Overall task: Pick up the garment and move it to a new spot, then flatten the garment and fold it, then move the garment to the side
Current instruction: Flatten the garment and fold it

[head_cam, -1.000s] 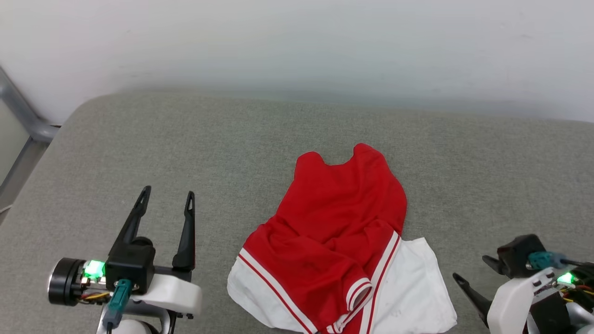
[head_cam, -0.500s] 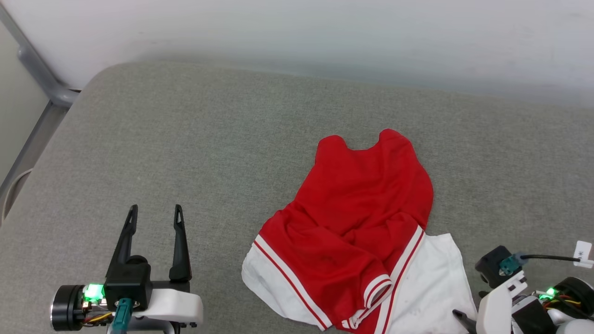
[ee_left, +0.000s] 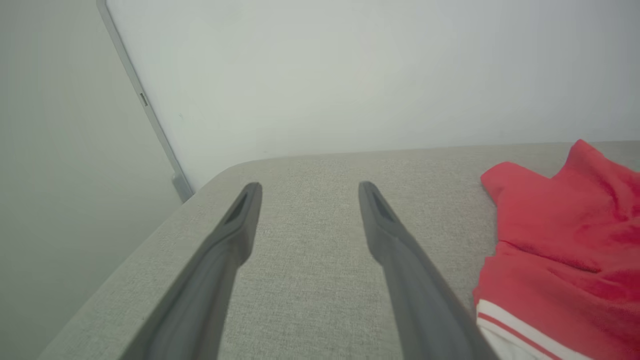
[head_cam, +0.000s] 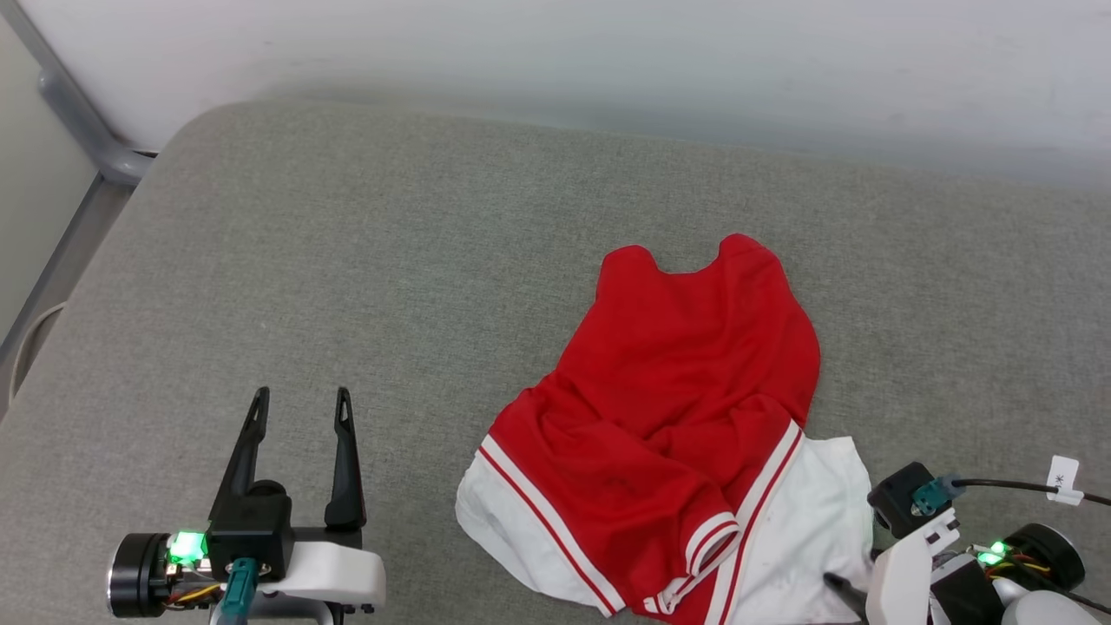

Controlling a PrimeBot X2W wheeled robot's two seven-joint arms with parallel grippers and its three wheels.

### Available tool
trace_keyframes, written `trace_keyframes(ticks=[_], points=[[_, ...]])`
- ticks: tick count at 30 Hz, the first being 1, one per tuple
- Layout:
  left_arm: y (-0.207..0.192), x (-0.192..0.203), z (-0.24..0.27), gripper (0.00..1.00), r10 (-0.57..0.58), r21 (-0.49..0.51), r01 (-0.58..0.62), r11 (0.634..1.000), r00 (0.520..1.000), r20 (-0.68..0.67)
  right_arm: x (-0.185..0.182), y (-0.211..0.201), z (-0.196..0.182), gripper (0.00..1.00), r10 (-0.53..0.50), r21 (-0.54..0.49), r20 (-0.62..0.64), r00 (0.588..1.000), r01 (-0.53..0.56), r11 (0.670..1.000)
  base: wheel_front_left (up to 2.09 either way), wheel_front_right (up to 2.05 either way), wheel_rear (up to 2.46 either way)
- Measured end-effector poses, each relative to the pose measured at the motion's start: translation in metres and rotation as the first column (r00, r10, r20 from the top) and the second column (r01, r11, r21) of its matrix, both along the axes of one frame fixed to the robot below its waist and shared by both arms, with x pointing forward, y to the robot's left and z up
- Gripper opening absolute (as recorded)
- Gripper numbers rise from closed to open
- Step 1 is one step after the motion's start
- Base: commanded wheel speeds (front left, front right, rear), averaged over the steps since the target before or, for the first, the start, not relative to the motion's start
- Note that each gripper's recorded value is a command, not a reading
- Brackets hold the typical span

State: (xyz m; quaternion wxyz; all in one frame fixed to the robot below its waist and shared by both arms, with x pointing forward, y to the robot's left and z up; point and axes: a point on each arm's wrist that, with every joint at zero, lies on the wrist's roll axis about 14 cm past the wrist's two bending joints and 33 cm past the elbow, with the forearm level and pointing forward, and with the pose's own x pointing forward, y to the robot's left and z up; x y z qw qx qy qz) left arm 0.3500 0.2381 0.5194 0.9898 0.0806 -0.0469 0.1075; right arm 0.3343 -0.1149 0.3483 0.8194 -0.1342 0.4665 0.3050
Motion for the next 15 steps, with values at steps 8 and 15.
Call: trace_keyframes(ticks=[8, 15], points=[[-0.005, 0.002, -0.002, 1.0, -0.028, 0.003, 0.028, 1.0, 1.0, -0.001, 0.033, -0.024, 0.027, 0.0, -0.147, 0.088, 0.134, 0.98, 0.137, 0.987, 0.0, 0.0, 0.0], [-0.014, 0.005, -0.005, 1.0, -0.065, -0.002, 0.065, 0.998, 0.998, -0.006, 0.056, -0.097, 0.05, 0.0, -0.37, 0.103, 0.213, 0.904, 0.356, 0.929, 0.0, 0.0, 0.0]])
